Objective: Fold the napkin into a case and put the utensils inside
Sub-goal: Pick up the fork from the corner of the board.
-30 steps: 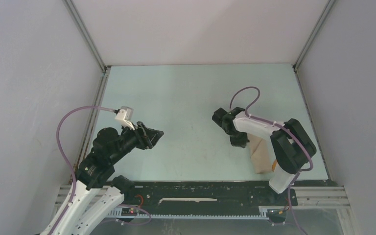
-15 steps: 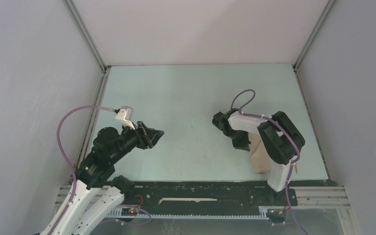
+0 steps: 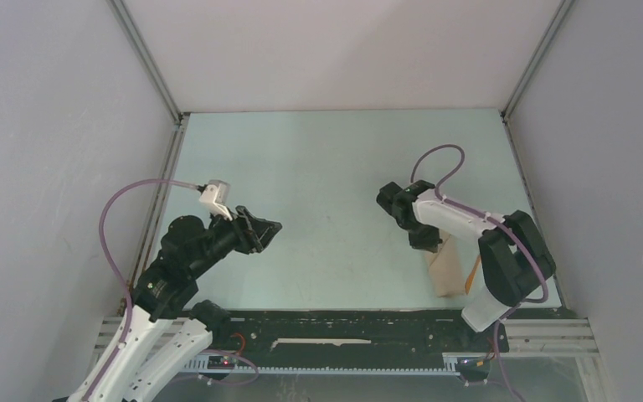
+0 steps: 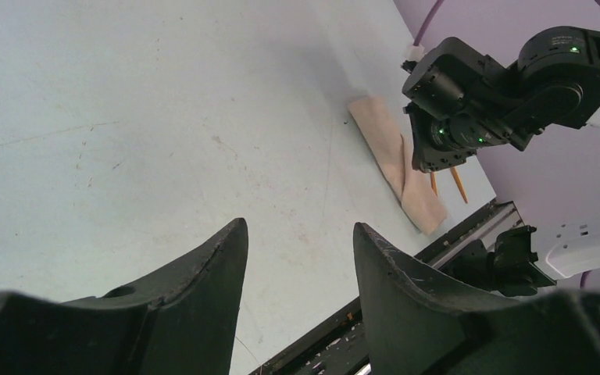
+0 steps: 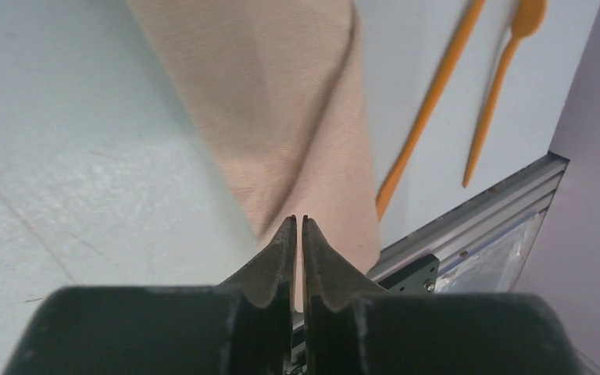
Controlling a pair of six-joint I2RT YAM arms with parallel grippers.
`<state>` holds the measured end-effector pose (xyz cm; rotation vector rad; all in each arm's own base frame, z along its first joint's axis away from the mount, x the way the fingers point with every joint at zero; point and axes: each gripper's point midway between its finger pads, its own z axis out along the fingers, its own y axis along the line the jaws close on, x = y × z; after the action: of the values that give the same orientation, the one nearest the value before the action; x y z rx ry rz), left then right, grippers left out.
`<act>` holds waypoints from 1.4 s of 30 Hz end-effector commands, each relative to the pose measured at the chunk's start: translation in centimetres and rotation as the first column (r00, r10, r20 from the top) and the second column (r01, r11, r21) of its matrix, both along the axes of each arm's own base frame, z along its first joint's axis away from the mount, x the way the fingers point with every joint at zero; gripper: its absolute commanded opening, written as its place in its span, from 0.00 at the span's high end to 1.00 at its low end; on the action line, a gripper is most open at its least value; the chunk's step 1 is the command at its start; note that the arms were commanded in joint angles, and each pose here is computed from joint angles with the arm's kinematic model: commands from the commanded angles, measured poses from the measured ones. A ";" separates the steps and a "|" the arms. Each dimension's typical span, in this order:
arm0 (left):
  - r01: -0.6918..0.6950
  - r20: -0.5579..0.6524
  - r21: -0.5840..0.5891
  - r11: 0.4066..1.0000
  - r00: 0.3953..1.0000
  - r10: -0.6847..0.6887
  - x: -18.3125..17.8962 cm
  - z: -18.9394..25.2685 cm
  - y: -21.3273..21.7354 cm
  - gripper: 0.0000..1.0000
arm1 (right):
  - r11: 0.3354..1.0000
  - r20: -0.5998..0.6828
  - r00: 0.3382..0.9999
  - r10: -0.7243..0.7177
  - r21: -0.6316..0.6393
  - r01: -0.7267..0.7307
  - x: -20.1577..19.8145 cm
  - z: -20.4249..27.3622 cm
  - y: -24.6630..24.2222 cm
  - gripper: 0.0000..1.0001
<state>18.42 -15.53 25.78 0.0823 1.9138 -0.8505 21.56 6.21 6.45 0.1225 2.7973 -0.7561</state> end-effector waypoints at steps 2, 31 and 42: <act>0.028 0.041 -0.018 0.999 0.999 -0.028 0.1 1.2 -0.6 0.41 | 0.996 0.106 0.992 -0.071 0.059 0.065 0.1 2.1 -1.0 0.82; 0.139 -0.187 -0.053 0.989 0.971 -0.146 2.7 0.5 -5.4 0.33 | 0.782 0.501 0.845 -0.186 0.596 -0.181 9.6 14.6 -2.7 0.40; 0.180 -0.120 0.019 0.983 0.977 -0.177 2.9 1.1 -5.2 0.32 | 0.733 0.431 0.849 -0.305 0.676 -0.080 9.2 11.5 -4.5 0.39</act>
<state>21.56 -21.03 24.02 0.1306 2.1784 -0.9826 30.18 3.60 17.81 0.4583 2.4195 0.2989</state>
